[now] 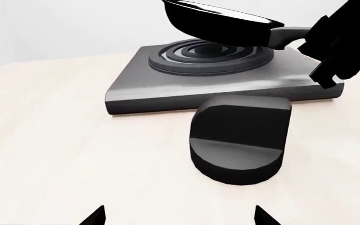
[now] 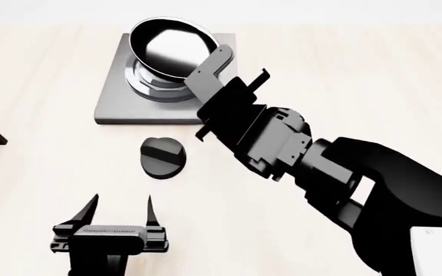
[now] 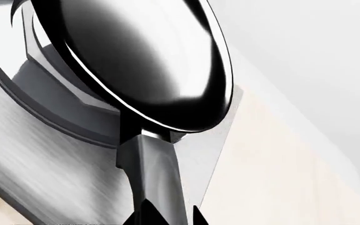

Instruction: Turn on the stove and put the frying pan on it.

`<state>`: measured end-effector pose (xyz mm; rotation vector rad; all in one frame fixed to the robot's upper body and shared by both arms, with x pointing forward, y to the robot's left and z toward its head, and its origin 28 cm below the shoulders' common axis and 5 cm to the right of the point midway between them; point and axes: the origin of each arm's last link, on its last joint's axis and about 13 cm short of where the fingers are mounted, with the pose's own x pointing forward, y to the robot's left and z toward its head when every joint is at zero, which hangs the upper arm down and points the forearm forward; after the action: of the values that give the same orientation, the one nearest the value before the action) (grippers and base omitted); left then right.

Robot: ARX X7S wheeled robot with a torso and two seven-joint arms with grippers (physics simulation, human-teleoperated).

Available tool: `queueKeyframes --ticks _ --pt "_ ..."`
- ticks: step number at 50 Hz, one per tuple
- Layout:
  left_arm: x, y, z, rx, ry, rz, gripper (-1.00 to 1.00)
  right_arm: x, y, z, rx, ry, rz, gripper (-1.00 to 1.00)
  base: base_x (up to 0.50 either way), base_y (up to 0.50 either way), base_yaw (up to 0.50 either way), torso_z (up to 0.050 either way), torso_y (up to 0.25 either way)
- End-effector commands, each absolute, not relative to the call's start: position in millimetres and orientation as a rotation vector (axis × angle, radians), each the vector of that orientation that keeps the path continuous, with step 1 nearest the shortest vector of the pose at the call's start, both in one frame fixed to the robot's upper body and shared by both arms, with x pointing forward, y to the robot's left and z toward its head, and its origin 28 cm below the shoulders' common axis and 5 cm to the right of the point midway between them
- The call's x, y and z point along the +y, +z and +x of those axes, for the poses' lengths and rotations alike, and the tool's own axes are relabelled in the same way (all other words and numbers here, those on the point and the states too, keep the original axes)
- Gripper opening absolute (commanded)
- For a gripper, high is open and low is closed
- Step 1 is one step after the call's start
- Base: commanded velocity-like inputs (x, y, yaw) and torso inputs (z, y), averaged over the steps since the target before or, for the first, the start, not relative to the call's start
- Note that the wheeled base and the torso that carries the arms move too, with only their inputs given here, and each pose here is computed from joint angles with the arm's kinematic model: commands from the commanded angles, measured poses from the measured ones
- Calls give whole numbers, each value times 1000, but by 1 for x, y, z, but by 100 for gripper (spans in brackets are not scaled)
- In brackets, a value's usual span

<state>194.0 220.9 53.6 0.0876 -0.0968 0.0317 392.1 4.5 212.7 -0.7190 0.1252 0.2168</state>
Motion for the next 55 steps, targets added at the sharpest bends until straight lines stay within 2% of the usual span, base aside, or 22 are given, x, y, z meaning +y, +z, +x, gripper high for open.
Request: queueKeyframes --ticks 1,26,27,45,55 --pt "224 55 195 -109 32 70 100 16 228 392 7 219 -768 -100 0 0 0 0 0" --pt "227 55 196 -109 45 63 100 10 208 391 43 210 -875 -100 0 0 0 1 1" --pt "227 55 196 -109 45 63 100 10 207 391 40 212 -881 100 0 0 0 0 0" --pt "227 55 196 -108 47 61 100 11 206 391 55 257 -884 100 0 0 0 0 0" --pt "227 55 195 -109 45 61 100 14 218 391 194 410 -676 100 0 0 0 0 0"
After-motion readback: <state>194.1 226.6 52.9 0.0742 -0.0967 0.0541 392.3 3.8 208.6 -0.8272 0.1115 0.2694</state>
